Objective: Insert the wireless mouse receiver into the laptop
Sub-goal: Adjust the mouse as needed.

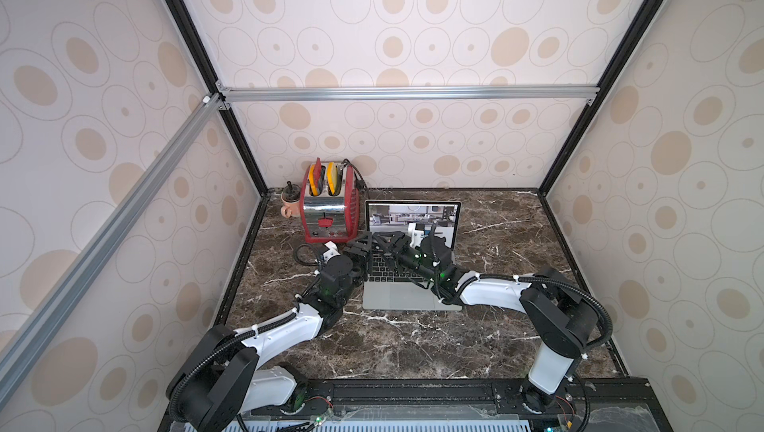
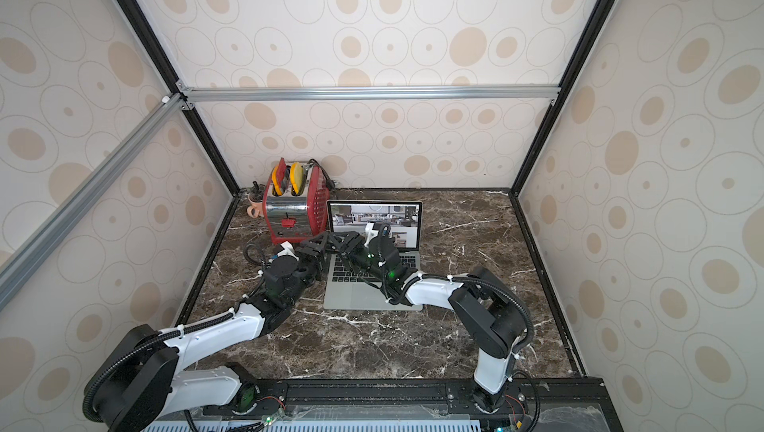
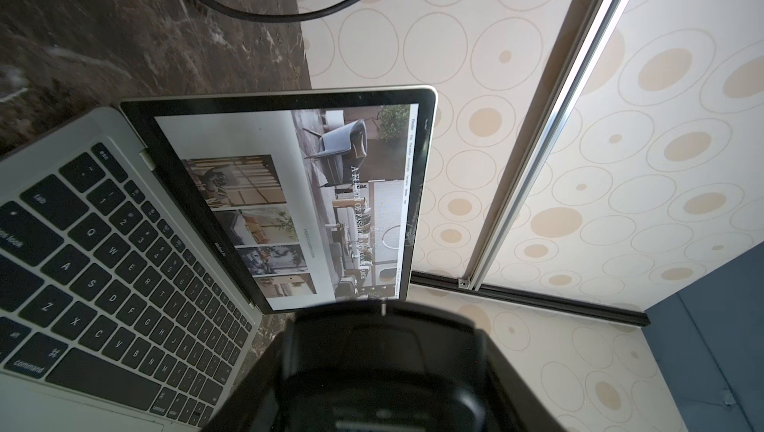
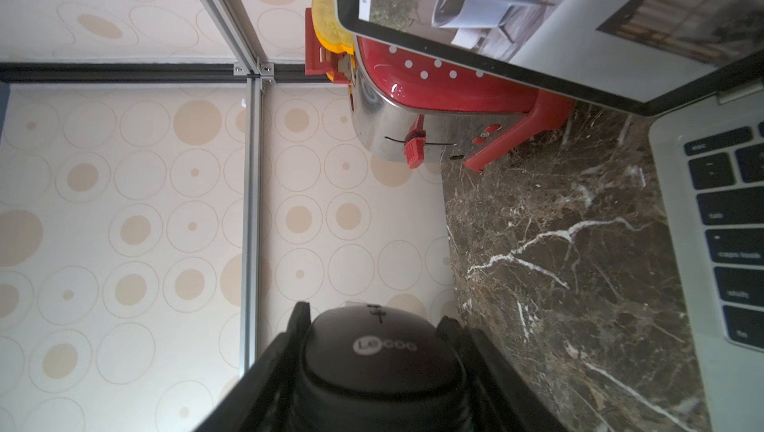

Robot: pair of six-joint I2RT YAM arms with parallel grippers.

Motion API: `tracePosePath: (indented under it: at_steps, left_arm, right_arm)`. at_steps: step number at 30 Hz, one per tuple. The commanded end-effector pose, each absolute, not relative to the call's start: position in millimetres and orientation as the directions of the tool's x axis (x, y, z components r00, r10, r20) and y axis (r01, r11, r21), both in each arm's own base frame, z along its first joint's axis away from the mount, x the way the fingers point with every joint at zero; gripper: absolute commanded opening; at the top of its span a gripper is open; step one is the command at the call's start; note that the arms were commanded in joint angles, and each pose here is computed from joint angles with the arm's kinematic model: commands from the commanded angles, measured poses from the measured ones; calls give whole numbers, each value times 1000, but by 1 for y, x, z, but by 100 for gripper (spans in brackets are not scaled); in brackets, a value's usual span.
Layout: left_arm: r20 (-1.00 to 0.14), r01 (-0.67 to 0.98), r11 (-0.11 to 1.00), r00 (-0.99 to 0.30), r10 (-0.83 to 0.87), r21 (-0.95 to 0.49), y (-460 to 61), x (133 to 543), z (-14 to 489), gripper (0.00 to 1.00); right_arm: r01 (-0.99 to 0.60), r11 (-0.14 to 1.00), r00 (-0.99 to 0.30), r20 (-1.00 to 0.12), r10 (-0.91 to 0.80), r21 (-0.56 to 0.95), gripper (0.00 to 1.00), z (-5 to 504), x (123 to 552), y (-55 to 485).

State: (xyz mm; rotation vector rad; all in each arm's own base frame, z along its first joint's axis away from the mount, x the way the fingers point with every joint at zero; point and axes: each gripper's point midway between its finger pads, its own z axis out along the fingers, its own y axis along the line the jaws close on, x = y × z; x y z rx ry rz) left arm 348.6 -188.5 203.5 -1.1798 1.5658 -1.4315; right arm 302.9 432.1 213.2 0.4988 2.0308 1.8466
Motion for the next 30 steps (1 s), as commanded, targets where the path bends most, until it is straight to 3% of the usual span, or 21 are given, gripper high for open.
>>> tracePosePath:
  at_steps: [1, 5, 7, 10, 12, 13, 16, 19, 22, 26, 28, 30]
  left_arm:
    - [96, -153, -44, -355, -930, -987, -192, 345, 211, 0]
    - [83, -160, -25, -367, -927, -987, -195, 344, 211, 7]
    - [75, -162, -14, -372, -925, -987, -196, 343, 211, 19]
    - [67, -168, -4, -369, -927, -986, -192, 340, 208, 47]
    - [64, -172, -5, -341, -938, -985, -181, 334, 205, 82]
    - [56, -166, 0, -333, -941, -986, -174, 332, 204, 90]
    - [36, -161, 19, -330, -943, -987, -150, 329, 193, 86]
    - [-7, -110, 52, -376, -927, -993, -134, 328, 198, 94]
    - [-149, -71, 207, -477, -866, -976, -129, 329, 211, 96]
    - [-418, 117, 457, -641, -643, -882, -150, 320, 244, 98]
    - [-524, 285, 470, -675, -520, -835, -167, 309, 266, 99]
    - [-570, 402, 423, -701, -428, -812, -182, 295, 281, 99]
  right_arm:
    - [55, 74, -877, 13, 480, 996, 51, 212, 303, 437]
    - [63, 107, -875, 4, 484, 992, 41, 210, 302, 433]
    - [62, 130, -876, -9, 482, 990, 39, 211, 301, 430]
    - [48, 175, -886, -39, 463, 983, 36, 212, 300, 422]
    - [26, 242, -897, -84, 433, 970, 32, 207, 302, 409]
    - [15, 267, -902, -103, 420, 964, 30, 205, 303, 402]
    - [-64, 348, -929, -183, 321, 935, 28, 202, 301, 388]
    - [-161, 394, -939, -264, 222, 905, 26, 204, 297, 377]
    - [-340, 397, -925, -379, 24, 853, 21, 218, 286, 368]
    - [-593, 367, -804, -554, -216, 717, 19, 244, 264, 346]
    - [-677, 302, -736, -610, -294, 671, 10, 256, 251, 338]
    - [-717, 251, -693, -631, -349, 650, 9, 263, 239, 331]
